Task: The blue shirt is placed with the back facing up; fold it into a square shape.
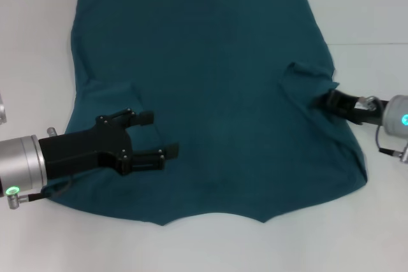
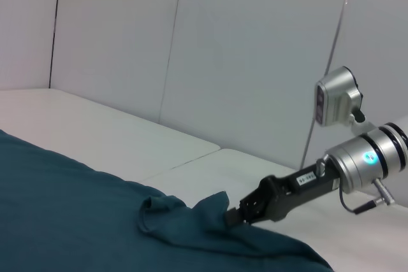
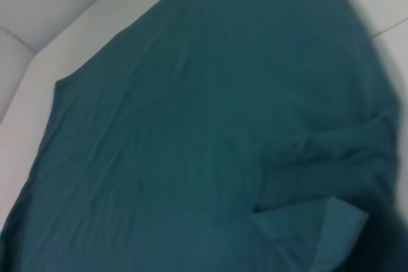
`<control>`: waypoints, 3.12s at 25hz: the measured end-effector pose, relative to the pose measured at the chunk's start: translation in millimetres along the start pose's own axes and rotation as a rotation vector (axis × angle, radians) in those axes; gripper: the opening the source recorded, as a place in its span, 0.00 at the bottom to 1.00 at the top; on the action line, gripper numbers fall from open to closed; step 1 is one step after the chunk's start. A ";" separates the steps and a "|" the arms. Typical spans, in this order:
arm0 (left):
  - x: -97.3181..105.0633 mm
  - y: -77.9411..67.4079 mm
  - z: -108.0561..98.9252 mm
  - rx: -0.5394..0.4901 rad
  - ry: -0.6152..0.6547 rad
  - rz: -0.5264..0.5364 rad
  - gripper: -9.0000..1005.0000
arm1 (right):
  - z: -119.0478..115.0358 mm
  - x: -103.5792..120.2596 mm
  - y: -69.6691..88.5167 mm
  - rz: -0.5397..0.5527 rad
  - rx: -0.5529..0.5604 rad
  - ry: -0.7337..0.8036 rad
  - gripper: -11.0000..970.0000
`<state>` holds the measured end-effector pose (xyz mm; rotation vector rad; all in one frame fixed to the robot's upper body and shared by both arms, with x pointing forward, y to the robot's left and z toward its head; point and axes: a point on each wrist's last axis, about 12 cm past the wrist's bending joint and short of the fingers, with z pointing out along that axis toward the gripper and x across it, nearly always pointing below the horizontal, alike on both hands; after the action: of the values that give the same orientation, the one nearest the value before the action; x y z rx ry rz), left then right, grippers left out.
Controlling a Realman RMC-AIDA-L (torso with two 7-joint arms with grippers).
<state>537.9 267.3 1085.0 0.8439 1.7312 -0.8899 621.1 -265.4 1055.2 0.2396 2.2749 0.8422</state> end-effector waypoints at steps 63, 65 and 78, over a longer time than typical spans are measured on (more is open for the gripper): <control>49.2 20.9 -82.7 -0.439 0.002 -0.461 0.95 | -23.8 0.2 12.8 -0.198 -0.290 -0.148 0.98; 51.6 20.7 -85.3 -0.452 0.005 -0.474 0.95 | -24.5 -1.0 12.3 -0.202 -0.288 -0.145 0.98; 68.8 14.7 -93.2 -0.486 0.074 -0.542 0.95 | -26.2 -0.3 12.1 -0.196 -0.299 -0.124 0.98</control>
<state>489.9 364.1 1040.8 0.0821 2.1646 -0.7262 603.2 -269.3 1077.5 -0.0641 1.9889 1.0177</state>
